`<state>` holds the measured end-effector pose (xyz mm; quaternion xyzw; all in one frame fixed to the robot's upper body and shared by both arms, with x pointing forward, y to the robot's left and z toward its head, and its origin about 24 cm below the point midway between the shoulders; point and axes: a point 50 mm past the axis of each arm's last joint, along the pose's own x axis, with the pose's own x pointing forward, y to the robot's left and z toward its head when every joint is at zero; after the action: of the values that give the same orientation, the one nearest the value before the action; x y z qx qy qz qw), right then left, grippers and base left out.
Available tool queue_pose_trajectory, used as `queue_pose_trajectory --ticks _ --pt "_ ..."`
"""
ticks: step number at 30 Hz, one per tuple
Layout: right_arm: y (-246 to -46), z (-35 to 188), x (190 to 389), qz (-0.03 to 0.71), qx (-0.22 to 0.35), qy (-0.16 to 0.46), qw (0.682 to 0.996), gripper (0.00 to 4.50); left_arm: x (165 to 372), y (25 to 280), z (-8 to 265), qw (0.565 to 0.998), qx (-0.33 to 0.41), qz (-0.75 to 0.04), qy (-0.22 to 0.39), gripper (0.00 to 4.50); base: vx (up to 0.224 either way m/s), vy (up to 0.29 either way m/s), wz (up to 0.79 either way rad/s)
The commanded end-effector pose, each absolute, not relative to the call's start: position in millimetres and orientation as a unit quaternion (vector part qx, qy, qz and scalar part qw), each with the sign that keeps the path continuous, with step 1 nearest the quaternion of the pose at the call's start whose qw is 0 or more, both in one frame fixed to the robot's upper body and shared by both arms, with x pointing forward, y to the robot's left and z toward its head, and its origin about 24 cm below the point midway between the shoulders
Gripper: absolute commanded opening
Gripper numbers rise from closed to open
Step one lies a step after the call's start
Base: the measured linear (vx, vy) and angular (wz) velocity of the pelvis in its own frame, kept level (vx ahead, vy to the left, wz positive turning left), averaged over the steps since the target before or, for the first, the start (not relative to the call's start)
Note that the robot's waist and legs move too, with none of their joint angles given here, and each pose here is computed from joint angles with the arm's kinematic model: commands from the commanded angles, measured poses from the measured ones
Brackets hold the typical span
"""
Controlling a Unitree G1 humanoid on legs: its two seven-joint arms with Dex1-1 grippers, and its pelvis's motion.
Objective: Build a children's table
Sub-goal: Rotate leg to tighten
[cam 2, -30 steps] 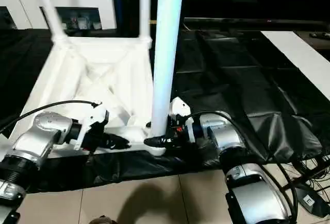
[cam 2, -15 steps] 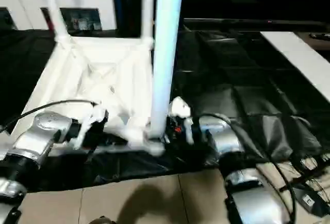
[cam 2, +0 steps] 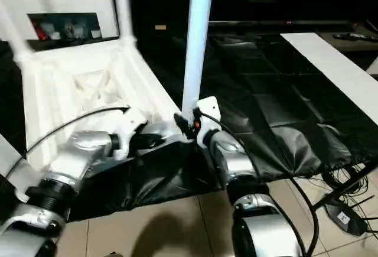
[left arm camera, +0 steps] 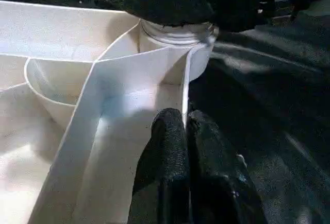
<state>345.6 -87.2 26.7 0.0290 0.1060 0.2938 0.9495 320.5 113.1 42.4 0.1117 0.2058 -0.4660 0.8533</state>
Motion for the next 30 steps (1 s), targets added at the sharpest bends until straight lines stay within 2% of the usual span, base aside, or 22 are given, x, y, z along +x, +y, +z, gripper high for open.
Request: queue_pose_trajectory --ticks 1,2,3,5,7,10,15,18,19,24,25,29,30 --pt "-44.5 11.3 325.7 0.383 0.032 0.138 0.913 3.02 312.9 78.4 44.5 0.834 0.08 -0.517 0.175 0.0 0.0 0.0 0.0" --pt "-44.5 11.3 325.7 0.383 0.032 0.138 0.913 3.02 312.9 78.4 44.5 0.834 0.08 -0.517 0.175 0.0 0.0 0.0 0.0" --pt "-56.2 12.9 327.0 0.394 0.027 0.128 0.91 3.16 312.5 85.0 45.1 0.832 0.084 -0.52 0.174 0.0 0.0 0.0 0.0" --pt "-60.7 13.6 326.9 0.403 0.028 0.124 0.906 3.43 312.4 87.7 45.5 0.831 0.086 -0.522 0.174 0.0 0.0 0.0 0.0" --pt "-70.7 14.3 324.7 0.44 0.018 0.123 0.889 3.47 311.9 94.9 46.7 0.824 0.091 -0.532 0.173 0.0 0.0 0.0 0.0" --pt "-81.3 12.5 321.2 0.48 -0.013 0.133 0.867 3.88 310.1 101.7 48.9 0.812 0.091 -0.551 0.169 0.0 0.0 0.0 0.0" --pt "-99.0 17.7 317.2 0.557 -0.037 0.14 0.818 3.88 306.2 114.1 53.4 0.777 0.089 -0.599 0.171 0.0 0.0 0.0 0.0" --pt "-106.2 19.8 312.8 0.606 -0.052 0.154 0.779 3.88 307.2 121.3 56.1 0.766 0.096 -0.612 0.173 0.0 0.0 0.0 0.0" --pt "-109.7 20.4 309.9 0.631 -0.061 0.162 0.756 3.88 308.0 124.9 57.7 0.76 0.102 -0.618 0.173 0.0 0.0 0.0 0.0" --pt "-113.3 22.6 306.2 0.681 -0.074 0.186 0.704 3.88 308.1 133.3 61.4 0.733 0.099 -0.648 0.182 0.0 0.0 0.0 0.0" --pt "-113.3 23.1 305.9 0.687 -0.073 0.188 0.698 3.62 308.0 134.0 62.0 0.73 0.095 -0.652 0.183 0.0 0.0 0.0 0.0" --pt "-110.0 28.3 307.2 0.7 -0.05 0.185 0.687 3.51 307.5 136.1 62.9 0.718 0.092 -0.664 0.186 0.0 0.0 0.0 0.0" --pt "-109.2 29.6 307.5 0.703 -0.045 0.184 0.685 3.27 307.5 136.6 62.9 0.716 0.092 -0.666 0.186 0.0 0.0 0.0 0.0"
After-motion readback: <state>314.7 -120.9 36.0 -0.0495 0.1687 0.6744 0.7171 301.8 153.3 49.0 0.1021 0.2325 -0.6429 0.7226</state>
